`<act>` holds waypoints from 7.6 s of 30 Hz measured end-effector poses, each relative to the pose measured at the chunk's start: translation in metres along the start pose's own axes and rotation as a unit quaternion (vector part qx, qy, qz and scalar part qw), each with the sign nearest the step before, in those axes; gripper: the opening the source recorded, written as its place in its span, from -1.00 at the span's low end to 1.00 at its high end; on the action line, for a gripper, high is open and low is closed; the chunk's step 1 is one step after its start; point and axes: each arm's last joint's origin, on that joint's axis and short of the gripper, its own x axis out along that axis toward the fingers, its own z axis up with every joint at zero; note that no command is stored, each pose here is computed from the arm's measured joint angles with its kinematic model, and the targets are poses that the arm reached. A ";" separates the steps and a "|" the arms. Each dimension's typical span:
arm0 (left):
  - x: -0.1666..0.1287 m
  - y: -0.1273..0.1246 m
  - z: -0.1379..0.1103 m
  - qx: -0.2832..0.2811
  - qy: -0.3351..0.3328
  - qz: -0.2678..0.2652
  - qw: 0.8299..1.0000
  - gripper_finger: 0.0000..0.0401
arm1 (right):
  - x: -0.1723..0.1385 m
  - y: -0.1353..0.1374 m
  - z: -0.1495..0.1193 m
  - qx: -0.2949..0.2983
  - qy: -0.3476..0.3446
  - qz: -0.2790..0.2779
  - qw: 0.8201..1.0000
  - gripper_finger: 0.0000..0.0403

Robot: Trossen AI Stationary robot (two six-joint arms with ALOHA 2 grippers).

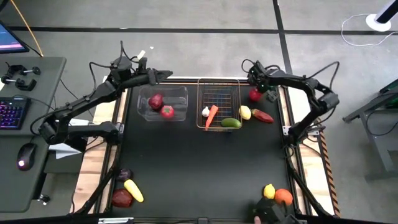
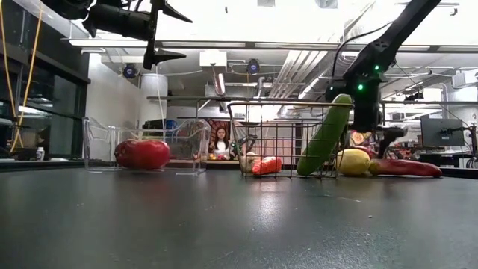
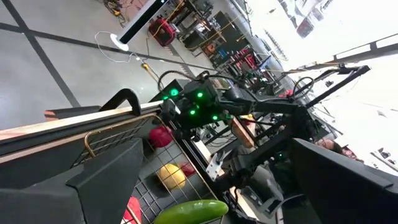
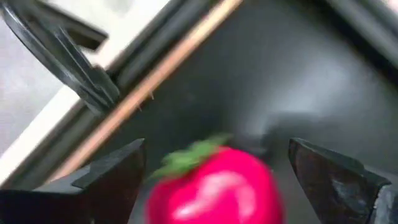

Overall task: Sort produce into baskets
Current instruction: Put the tomato into the transparent bin, then put the corn into the transparent bin

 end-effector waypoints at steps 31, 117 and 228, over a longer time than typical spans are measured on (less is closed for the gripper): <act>0.000 0.000 0.000 0.000 0.001 0.000 1.000 0.95 | 0.010 0.004 -0.024 -0.082 0.096 0.001 0.992 0.89; -0.052 -0.103 -0.001 0.056 -0.166 -0.270 0.947 0.95 | -0.160 0.205 -0.229 -0.481 -0.002 0.564 0.671 0.82; -0.083 -0.113 -0.378 0.400 0.720 0.141 0.550 -0.59 | -0.246 -0.019 -0.093 -0.629 -0.097 0.330 0.697 0.82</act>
